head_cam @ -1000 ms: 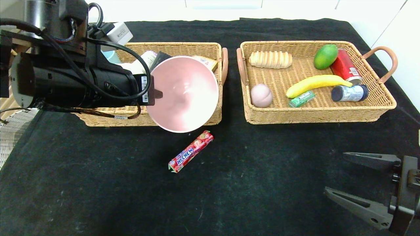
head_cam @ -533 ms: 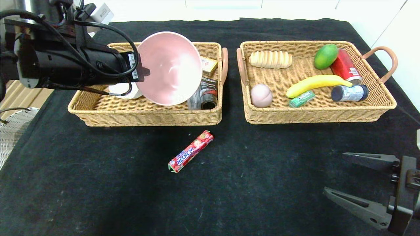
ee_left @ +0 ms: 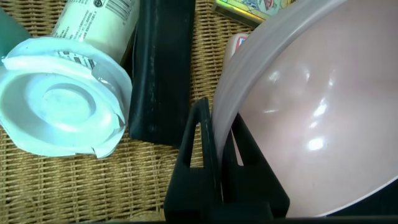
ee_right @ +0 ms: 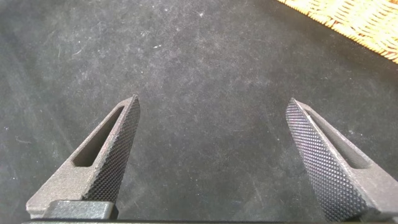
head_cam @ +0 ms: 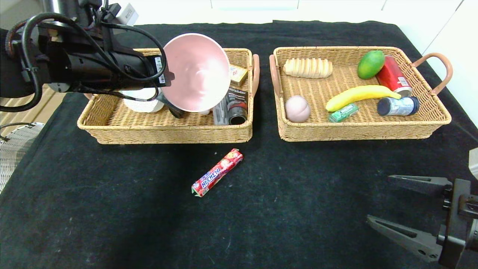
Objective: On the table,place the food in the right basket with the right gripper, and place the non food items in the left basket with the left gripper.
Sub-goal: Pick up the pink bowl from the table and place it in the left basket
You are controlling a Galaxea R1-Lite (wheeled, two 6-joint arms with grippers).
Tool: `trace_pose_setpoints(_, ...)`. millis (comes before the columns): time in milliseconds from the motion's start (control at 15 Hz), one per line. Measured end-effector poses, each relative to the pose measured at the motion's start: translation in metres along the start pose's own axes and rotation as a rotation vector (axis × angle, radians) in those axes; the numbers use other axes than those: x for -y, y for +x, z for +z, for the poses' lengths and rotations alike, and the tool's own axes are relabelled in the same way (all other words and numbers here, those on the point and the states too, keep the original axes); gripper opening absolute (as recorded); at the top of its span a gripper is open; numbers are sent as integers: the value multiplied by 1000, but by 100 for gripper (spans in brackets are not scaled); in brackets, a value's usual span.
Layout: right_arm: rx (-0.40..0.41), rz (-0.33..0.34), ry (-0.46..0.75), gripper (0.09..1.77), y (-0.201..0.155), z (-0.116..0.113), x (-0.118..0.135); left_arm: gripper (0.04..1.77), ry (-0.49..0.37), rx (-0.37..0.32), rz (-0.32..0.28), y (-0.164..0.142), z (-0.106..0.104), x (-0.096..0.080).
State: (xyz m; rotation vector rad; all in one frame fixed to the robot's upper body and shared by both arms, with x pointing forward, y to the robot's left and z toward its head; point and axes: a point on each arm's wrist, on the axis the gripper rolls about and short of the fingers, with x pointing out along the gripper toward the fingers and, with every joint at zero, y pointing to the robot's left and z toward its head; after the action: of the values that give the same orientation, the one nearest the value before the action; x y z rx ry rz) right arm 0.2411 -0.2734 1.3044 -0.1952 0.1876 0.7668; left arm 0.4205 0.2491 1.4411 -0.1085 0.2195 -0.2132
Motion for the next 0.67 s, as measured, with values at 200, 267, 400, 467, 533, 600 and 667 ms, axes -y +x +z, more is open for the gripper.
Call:
trace_pose_setpoints(200, 0, 1, 0, 171, 0, 0, 0, 54, 4, -1, 4, 3, 0, 0)
trace_pose_setpoints(267, 0, 1, 0, 171, 0, 0, 0, 68, 4, -1, 3, 3, 0, 0)
trace_pose_setpoints(400, -1, 1, 0, 171, 0, 0, 0, 92, 4, -3, 3, 3, -1, 0)
trace_pose_setpoints(467, -3, 2, 0, 171, 0, -1, 0, 101, 3, -6, 4, 3, -1, 0)
trace_pose_setpoints(533, -4, 2, 0, 171, 0, -1, 0, 110, 4, -10, 4, 3, -2, 0)
trace_pose_setpoints(600, -4, 2, 0, 171, 0, -1, 0, 117, 5, -16, 5, 1, -3, 0)
trace_pose_setpoints(667, -4, 3, 0, 171, 0, -1, 0, 124, 7, -18, 5, -2, -3, 0)
